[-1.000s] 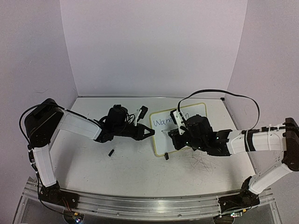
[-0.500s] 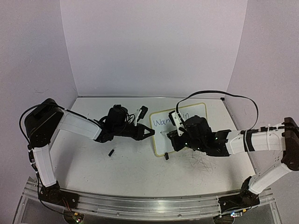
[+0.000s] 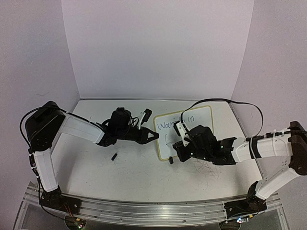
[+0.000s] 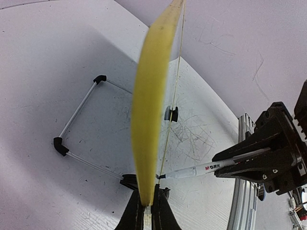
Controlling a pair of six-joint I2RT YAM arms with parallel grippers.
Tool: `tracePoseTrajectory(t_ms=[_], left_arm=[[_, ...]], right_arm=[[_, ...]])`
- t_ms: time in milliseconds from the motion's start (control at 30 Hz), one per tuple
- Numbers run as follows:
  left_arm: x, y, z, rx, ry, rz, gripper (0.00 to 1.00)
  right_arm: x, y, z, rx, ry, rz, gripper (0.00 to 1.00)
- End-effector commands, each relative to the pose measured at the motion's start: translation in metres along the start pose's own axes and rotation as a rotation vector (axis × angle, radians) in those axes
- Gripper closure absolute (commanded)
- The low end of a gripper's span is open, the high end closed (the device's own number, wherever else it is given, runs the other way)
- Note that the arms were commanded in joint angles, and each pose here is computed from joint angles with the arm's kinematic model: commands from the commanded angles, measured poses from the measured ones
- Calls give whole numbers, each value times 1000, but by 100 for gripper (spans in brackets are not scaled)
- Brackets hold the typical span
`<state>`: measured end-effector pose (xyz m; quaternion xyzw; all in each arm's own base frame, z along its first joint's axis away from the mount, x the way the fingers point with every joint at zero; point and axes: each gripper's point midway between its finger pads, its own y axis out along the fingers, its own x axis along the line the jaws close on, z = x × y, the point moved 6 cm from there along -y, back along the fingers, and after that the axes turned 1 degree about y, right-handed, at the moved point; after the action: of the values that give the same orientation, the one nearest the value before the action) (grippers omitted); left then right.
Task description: Write a sentence on the whiteboard
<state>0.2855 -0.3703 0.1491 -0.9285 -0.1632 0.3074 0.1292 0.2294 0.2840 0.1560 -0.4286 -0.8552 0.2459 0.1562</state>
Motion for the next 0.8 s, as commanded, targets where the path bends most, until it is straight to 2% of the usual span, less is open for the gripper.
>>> tracePoseTrajectory(t_ms=[0, 133, 300, 767], left_arm=[[-1, 10, 15, 62, 0, -4, 100], [-1, 10, 16, 62, 0, -4, 100], [-1, 10, 16, 62, 0, -5, 100], [-2, 9, 15, 60, 0, -4, 100]], right_arm=[[5, -1, 8, 15, 20, -14, 100], [8, -1, 4, 5, 23, -29, 100], [11, -15, -22, -76, 52, -54, 100], [-1, -16, -48, -170, 86, 74, 100]])
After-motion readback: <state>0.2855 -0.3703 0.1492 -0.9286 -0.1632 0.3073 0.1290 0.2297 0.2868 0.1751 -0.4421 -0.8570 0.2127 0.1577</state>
